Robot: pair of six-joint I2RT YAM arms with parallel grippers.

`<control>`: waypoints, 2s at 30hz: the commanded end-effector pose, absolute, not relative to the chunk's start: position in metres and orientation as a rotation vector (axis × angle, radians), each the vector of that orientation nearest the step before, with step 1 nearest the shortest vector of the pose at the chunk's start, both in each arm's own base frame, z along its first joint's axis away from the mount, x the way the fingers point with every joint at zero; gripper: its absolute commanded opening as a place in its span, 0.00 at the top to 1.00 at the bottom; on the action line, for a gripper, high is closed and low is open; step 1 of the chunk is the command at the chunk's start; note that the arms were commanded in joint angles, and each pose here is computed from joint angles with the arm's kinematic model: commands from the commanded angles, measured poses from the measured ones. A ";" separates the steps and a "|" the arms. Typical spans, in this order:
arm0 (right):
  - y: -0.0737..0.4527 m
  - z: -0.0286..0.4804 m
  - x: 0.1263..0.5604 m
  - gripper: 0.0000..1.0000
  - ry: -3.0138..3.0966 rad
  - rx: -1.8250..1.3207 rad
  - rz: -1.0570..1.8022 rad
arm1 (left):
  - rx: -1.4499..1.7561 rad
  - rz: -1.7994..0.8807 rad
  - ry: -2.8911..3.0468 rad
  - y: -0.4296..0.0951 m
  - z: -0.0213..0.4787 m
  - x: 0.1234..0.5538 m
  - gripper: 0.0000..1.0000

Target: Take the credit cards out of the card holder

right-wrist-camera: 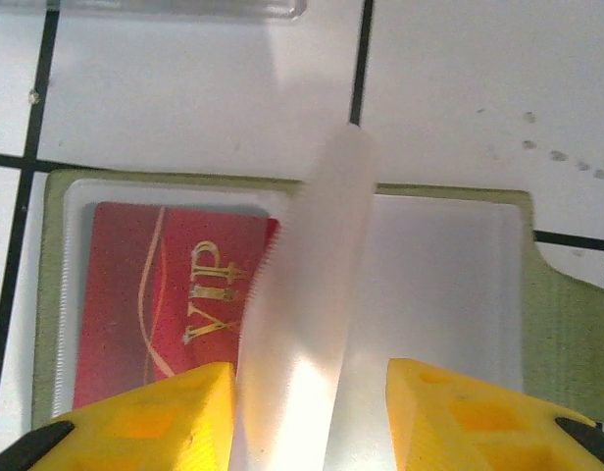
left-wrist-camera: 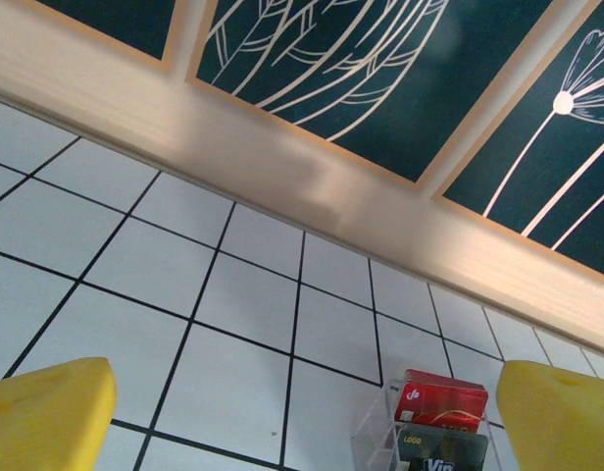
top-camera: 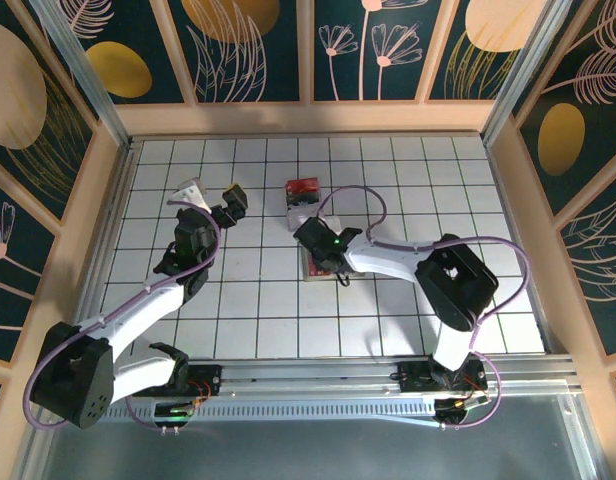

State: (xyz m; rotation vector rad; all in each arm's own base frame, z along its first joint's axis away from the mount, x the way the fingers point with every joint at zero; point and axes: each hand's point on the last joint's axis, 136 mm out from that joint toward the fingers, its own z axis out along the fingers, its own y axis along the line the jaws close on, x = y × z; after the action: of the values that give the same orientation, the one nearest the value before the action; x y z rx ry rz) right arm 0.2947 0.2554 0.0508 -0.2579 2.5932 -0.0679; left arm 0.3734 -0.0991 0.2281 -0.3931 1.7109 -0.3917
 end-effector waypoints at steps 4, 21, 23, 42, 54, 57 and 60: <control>0.221 0.051 0.295 0.55 2.595 -0.137 -0.106 | -0.385 -0.383 1.671 -0.096 0.242 0.372 0.01; 0.179 0.055 0.297 0.60 2.598 0.079 0.016 | -0.180 -0.309 1.803 -0.126 0.221 0.363 0.01; 0.175 0.059 0.299 0.61 2.589 0.105 0.036 | -0.132 -0.257 1.833 -0.139 0.216 0.359 0.01; 0.228 0.099 0.319 0.72 2.587 0.122 0.697 | 0.193 -0.257 2.184 -0.238 0.099 0.314 0.01; 0.254 0.074 0.311 0.77 2.647 0.068 0.855 | 0.296 -0.184 2.237 -0.260 0.060 0.315 0.01; 0.259 0.066 0.307 0.78 2.668 0.051 0.853 | 0.297 -0.186 2.244 -0.262 0.054 0.316 0.01; 0.263 0.059 0.303 0.78 2.686 0.043 0.864 | 0.300 -0.189 2.258 -0.265 0.047 0.317 0.01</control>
State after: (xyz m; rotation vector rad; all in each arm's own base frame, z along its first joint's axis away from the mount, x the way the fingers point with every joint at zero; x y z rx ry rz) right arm 0.3077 0.2542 0.0642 0.0575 2.6742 0.8219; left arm 0.3084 -0.2552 0.0425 0.3075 2.2814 -0.1704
